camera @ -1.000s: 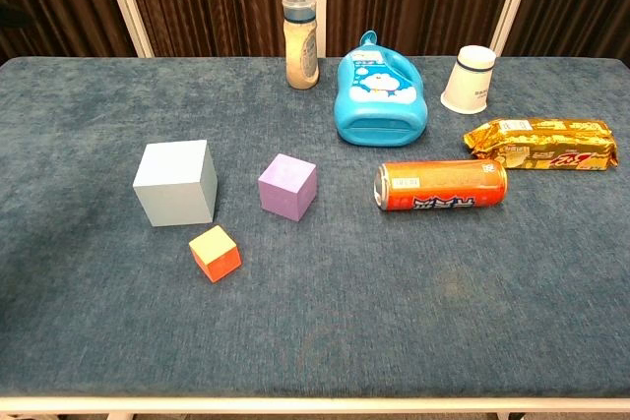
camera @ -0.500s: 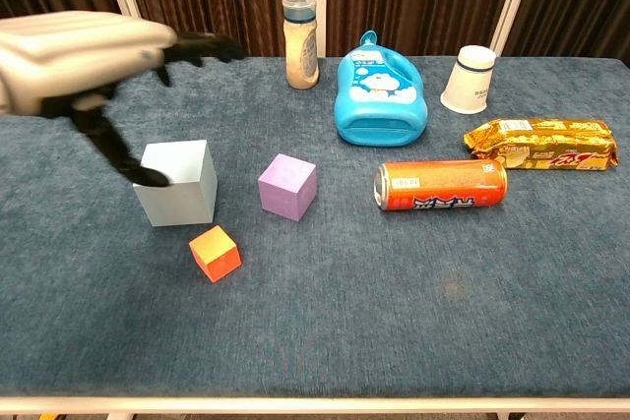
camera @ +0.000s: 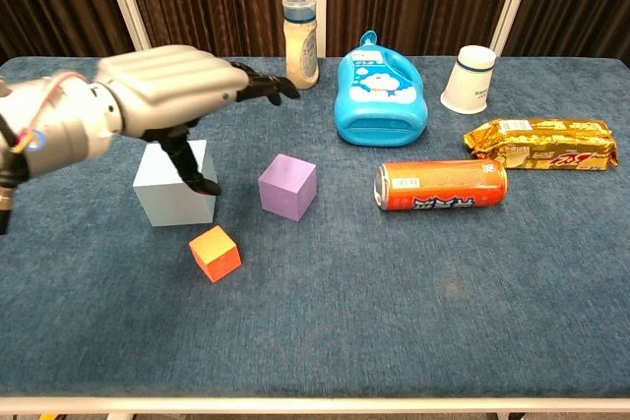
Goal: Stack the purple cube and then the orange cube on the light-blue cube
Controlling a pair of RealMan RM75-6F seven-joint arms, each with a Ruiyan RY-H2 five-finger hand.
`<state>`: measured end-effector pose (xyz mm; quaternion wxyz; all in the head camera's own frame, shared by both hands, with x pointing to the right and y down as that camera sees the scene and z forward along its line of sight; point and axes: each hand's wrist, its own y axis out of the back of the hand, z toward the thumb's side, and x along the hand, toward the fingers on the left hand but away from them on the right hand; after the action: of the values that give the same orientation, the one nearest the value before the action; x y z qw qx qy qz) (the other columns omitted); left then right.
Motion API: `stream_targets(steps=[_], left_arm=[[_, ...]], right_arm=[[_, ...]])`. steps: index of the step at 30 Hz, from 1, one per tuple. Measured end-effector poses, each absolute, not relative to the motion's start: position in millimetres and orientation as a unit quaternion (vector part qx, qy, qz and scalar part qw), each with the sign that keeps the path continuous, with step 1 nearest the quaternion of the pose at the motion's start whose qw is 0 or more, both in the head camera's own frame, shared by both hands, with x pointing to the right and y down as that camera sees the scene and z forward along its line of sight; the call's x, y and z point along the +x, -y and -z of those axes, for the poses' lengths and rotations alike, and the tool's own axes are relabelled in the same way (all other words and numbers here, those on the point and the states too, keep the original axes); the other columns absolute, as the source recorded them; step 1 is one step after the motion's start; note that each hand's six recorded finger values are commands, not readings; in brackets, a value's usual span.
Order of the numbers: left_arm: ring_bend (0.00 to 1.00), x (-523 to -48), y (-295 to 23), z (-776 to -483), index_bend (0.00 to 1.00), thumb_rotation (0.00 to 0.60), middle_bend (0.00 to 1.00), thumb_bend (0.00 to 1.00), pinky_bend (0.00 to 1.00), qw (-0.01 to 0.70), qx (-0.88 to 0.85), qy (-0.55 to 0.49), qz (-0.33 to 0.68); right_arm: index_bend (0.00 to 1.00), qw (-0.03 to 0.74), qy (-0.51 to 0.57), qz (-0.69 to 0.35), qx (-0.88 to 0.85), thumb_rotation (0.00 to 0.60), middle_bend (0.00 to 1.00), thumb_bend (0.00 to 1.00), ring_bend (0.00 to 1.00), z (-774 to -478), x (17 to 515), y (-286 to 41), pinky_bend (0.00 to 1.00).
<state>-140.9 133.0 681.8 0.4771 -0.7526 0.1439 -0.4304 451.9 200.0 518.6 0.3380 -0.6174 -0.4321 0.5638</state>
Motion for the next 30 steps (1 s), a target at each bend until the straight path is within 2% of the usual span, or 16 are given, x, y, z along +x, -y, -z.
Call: stream_targets(steps=[14, 30], left_arm=[[0.16, -106, -134, -707, 0.18, 0.600, 0.31, 0.14, 0.27, 0.516, -0.754, -0.097, 0.394], [0.18, -95, -129, -725, 0.24, 0.600, 0.38, 0.16, 0.28, 0.544, -0.743, -0.071, 0.383]], right_arm=[[0.04, 0.334, 0.433, -0.566, -0.617, 0.600, 0.06, 0.23, 0.00, -520, 454, -199, 0.00], [0.04, 0.331, 0.435, -0.565, -0.617, 0.600, 0.06, 0.23, 0.00, -520, 455, -198, 0.00]])
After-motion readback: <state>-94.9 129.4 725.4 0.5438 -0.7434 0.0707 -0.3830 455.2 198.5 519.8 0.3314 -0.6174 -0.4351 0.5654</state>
